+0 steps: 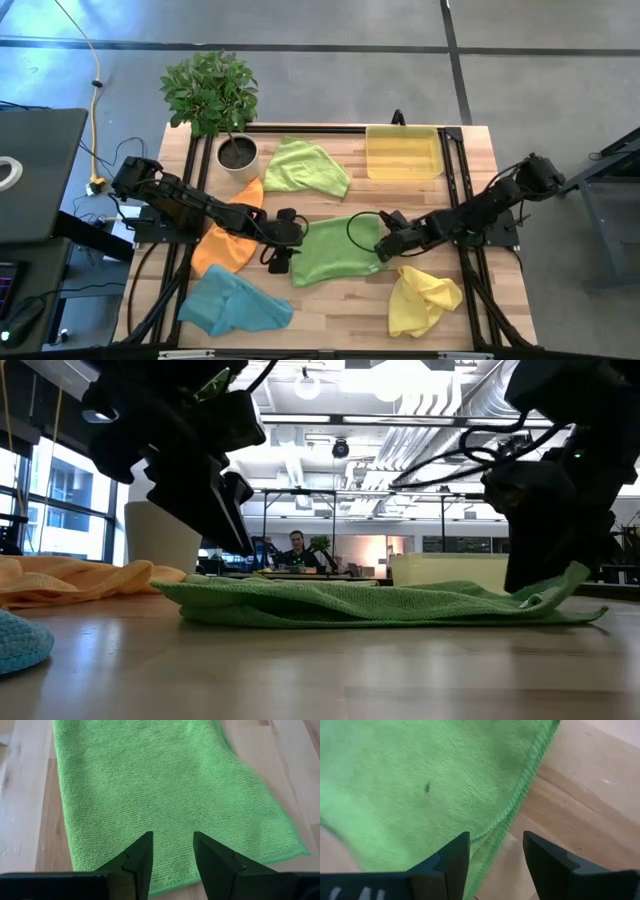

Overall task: Fold microfiber towels
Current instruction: Fold the green microfiber towel

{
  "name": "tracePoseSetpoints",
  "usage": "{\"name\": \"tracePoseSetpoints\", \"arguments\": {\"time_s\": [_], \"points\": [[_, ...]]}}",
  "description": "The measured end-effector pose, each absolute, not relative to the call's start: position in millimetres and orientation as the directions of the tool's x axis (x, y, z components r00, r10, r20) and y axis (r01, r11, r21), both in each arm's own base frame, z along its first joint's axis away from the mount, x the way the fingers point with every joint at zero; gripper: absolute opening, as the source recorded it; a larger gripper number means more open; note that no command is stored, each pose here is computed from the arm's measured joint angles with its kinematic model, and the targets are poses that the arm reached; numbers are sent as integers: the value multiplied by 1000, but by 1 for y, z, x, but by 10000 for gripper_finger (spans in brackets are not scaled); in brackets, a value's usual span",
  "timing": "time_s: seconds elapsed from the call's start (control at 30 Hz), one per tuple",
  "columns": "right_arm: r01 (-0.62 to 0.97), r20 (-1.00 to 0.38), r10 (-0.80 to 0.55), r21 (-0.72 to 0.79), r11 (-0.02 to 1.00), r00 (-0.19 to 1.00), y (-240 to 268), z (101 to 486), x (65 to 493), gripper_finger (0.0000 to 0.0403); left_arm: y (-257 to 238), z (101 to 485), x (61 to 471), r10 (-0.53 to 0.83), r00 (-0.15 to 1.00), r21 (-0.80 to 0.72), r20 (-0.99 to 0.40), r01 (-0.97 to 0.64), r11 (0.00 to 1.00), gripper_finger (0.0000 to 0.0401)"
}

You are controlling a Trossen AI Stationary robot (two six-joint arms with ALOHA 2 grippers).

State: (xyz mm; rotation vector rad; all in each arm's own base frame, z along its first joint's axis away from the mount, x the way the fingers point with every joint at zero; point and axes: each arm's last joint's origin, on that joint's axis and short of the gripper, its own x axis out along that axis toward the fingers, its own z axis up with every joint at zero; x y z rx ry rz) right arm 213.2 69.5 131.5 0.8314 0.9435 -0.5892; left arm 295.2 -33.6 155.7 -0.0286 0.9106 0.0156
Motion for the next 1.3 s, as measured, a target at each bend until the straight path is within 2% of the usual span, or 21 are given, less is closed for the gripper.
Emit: {"name": "tracePoseSetpoints", "arguments": {"time_s": [0.23,0.37,0.7,0.83,0.97,1.1,1.3], "points": [[764,-931,-5,296,574,364,59,135,207,177,-34,156,295,2,612,-20,-791,-29,999,129],[761,-911,6,349,547,413,56,139,215,177,-34,156,295,2,612,-28,-791,-40,999,129],[798,-913,-17,346,493,407,59,119,229,177,-35,155,294,12,605,-19,-796,-45,999,129],[777,-887,-29,387,497,461,62,121,233,177,-35,155,294,15,602,-15,-799,-45,999,129],[791,-897,-51,360,495,439,62,122,233,174,-35,154,294,15,599,-9,-801,-38,999,129],[793,-897,-64,351,499,437,61,121,233,150,-35,154,293,18,594,-7,-804,-39,999,129],[790,-899,-101,315,526,426,64,113,235,79,-34,154,293,20,590,2,-807,-31,1000,129]]}}
